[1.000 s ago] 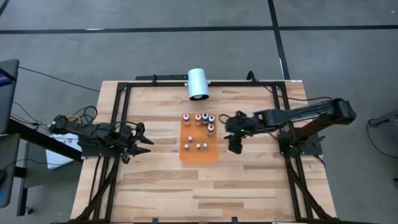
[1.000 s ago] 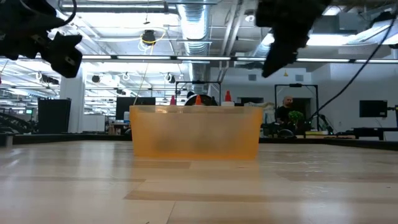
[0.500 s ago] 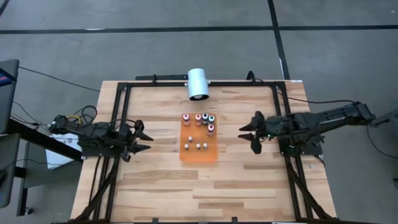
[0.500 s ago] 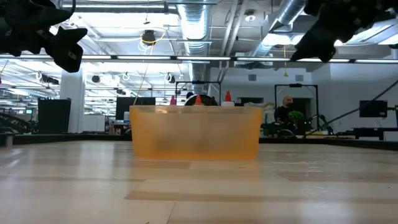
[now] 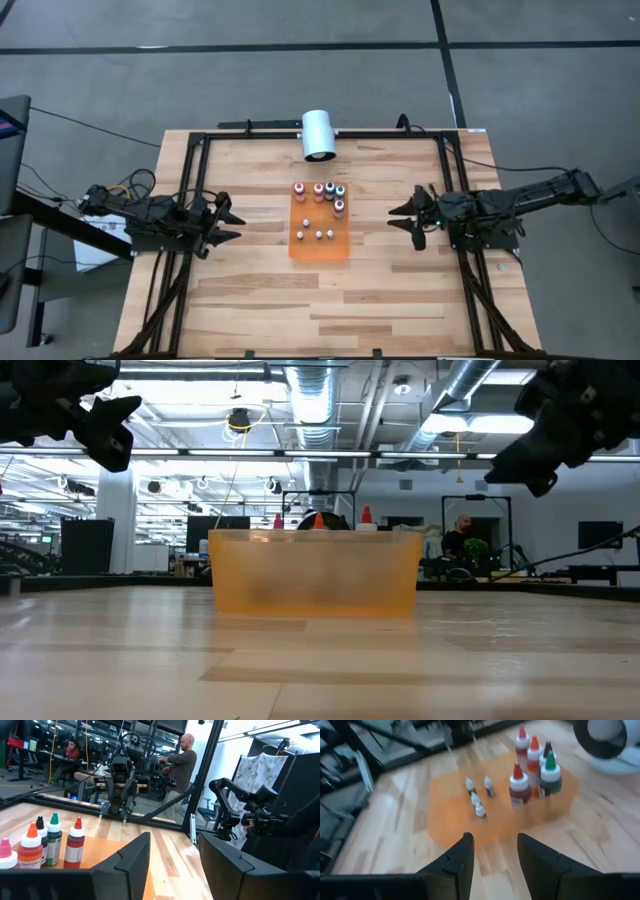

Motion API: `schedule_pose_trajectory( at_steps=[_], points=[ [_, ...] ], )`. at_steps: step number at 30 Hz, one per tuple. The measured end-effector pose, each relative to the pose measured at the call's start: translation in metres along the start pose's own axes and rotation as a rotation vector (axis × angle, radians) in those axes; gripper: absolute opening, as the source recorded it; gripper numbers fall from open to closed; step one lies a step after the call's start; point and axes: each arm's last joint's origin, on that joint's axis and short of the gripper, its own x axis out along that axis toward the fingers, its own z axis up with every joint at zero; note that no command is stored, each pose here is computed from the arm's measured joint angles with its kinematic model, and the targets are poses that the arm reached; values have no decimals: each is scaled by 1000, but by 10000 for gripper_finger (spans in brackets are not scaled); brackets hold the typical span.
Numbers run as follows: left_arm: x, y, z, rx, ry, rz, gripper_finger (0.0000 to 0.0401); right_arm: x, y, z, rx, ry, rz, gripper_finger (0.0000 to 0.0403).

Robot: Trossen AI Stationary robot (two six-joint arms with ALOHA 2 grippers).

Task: Pick & Place food coloring
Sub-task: Return to Home Position

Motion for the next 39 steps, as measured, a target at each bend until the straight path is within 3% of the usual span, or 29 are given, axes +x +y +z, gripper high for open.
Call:
schedule_pose_trajectory(
  at_steps=[18, 30, 39],
  points=[
    [0, 0, 0, 13, -1, -1, 160, -45, -19, -24, 65, -316, 114, 135],
    [0, -3, 5, 173, -44, -59, 160, -45, -20, -27, -23, -307, 98, 137],
    [0, 3, -4, 103, 35, 52, 160, -43, -22, -30, -27, -284, 35, 137]
  ],
)
